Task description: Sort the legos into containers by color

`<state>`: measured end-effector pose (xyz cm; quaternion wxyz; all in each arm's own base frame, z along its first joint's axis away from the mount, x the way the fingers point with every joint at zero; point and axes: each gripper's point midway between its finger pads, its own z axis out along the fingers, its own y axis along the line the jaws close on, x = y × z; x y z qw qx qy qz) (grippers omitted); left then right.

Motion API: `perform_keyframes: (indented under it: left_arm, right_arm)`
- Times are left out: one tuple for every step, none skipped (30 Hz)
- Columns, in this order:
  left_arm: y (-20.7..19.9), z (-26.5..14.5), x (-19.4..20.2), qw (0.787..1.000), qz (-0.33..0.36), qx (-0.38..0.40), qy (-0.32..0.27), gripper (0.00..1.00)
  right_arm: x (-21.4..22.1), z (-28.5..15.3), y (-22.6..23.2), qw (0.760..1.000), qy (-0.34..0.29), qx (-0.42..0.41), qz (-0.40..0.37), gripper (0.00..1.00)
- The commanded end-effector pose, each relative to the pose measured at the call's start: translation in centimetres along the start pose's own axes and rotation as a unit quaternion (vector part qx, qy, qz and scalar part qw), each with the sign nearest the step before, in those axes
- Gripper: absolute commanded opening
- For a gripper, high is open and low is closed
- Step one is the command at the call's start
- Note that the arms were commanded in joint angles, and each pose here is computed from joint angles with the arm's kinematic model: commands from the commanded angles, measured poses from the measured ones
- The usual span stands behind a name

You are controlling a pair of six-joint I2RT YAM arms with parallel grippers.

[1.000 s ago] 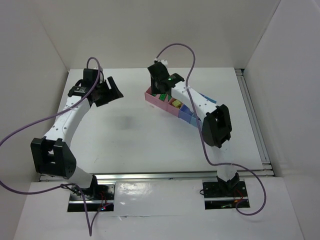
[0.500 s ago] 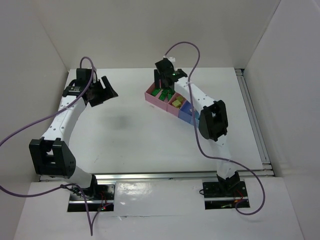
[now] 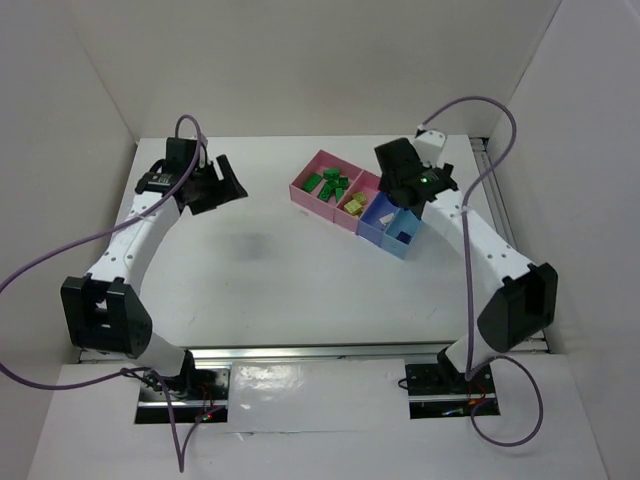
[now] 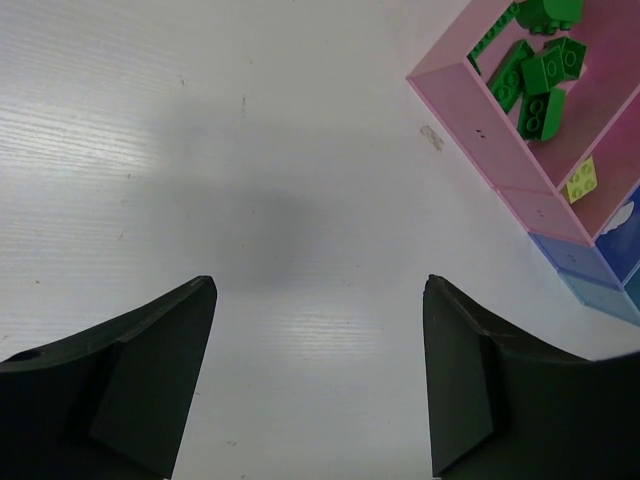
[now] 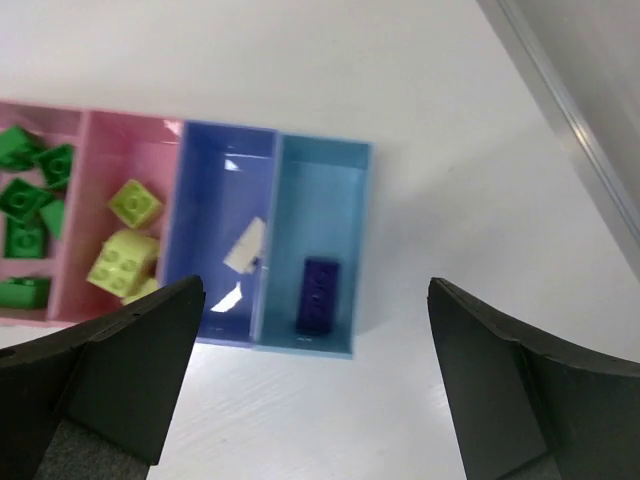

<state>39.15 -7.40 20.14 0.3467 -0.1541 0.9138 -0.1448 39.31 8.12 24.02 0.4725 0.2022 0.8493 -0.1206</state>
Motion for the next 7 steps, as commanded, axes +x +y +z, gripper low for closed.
perform_keyframes:
  left_arm:
    - [-1.1,-0.5,0.4,1.0,0.025,0.013,-0.002,0.86]
    - [-1.2,-0.2,0.9,1.0,0.028,0.008,0.007,0.86]
    - [-1.4,-0.3,0.6,1.0,0.029,0.01,0.003,0.86]
    - [-1.6,-0.4,1.0,0.999,0.032,0.011,0.009,0.86]
    - [-1.6,-0.4,1.0,0.999,0.032,0.011,0.009,0.86]
    - [-2.1,-0.4,1.3,0.999,0.037,0.015,0.011,0.86]
    - [-2.6,-0.9,0.9,0.999,0.042,0.019,0.0,0.86]
  right_arm:
    - [3.3,-0.8,-4.1,0.999,0.022,0.038,-0.003,1.0]
    - [3.8,-1.1,-4.8,0.999,0.023,0.039,-0.004,1.0]
    - [3.5,-1.7,-5.8,0.999,0.016,0.039,0.007,1.0]
    - [4.7,-1.7,-6.2,0.999,0.027,0.038,0.005,1.0]
    - [5.0,-1.7,-6.5,0.999,0.031,0.03,0.004,1.0]
    - [5.3,-1.9,-6.8,0.999,0.031,0.03,0.008,0.99]
    - [5.0,-2.4,-7.2,0.999,0.024,0.025,0.025,0.99]
